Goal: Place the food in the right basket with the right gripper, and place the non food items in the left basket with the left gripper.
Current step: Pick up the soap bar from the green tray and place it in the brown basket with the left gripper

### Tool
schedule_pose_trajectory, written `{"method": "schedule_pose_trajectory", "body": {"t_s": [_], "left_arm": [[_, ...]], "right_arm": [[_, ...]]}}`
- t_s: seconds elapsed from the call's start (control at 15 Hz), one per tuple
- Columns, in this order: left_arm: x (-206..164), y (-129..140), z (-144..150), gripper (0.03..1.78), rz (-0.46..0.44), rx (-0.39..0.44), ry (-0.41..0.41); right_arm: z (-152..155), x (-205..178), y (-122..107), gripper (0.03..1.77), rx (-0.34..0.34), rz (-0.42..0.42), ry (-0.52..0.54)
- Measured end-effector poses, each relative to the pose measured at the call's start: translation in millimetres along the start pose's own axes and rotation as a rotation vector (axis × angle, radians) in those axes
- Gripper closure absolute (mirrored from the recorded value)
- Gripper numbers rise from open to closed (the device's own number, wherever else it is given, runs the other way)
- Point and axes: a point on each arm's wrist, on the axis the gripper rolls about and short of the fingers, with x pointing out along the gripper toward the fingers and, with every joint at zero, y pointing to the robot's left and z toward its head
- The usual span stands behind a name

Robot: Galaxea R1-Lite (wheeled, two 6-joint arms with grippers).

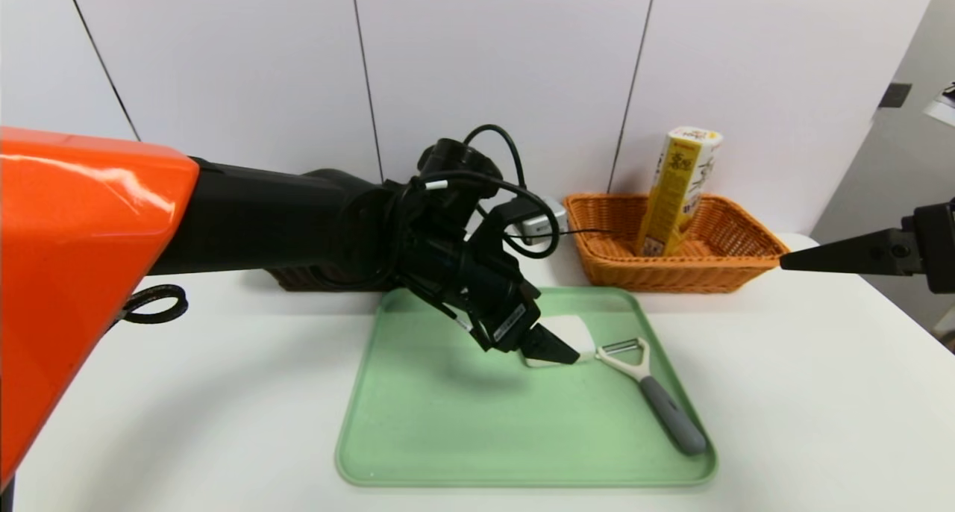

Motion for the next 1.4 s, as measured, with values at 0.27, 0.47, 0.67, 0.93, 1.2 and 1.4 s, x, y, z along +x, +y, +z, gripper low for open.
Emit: {"method": "schedule_pose_trajectory", "body": {"t_s": [0.27, 0.47, 0.67, 0.93, 1.2, 1.4], "left_arm": [[11.9, 4.7, 4.5, 0.12, 0.005, 0.026, 0.073], [27.7, 9.0, 6.6, 0.12, 0.044, 0.029, 0.114], [43.5, 14.5, 2.4, 0.12, 0.041, 0.026, 0.122], [60.4, 18.2, -5.8, 0.12, 0.033, 0.022, 0.137], [69.3, 22.1, -9.1, 0.12, 0.040, 0.027, 0.125], [74.2, 24.6, -11.4, 0.12, 0.044, 0.030, 0.119]], "right_arm": [[-0.5, -1.1, 0.2, 0.10, 0.000, -0.002, -0.002], [-0.8, -2.0, -0.6, 0.10, 0.003, -0.006, -0.004], [-0.7, -2.0, -1.1, 0.10, 0.003, -0.008, -0.008], [-0.1, -0.6, -1.6, 0.10, 0.001, -0.007, -0.016], [0.1, 0.7, -2.2, 0.10, 0.002, -0.008, -0.013], [-0.3, 0.9, -2.7, 0.10, 0.004, -0.009, -0.012]]}}
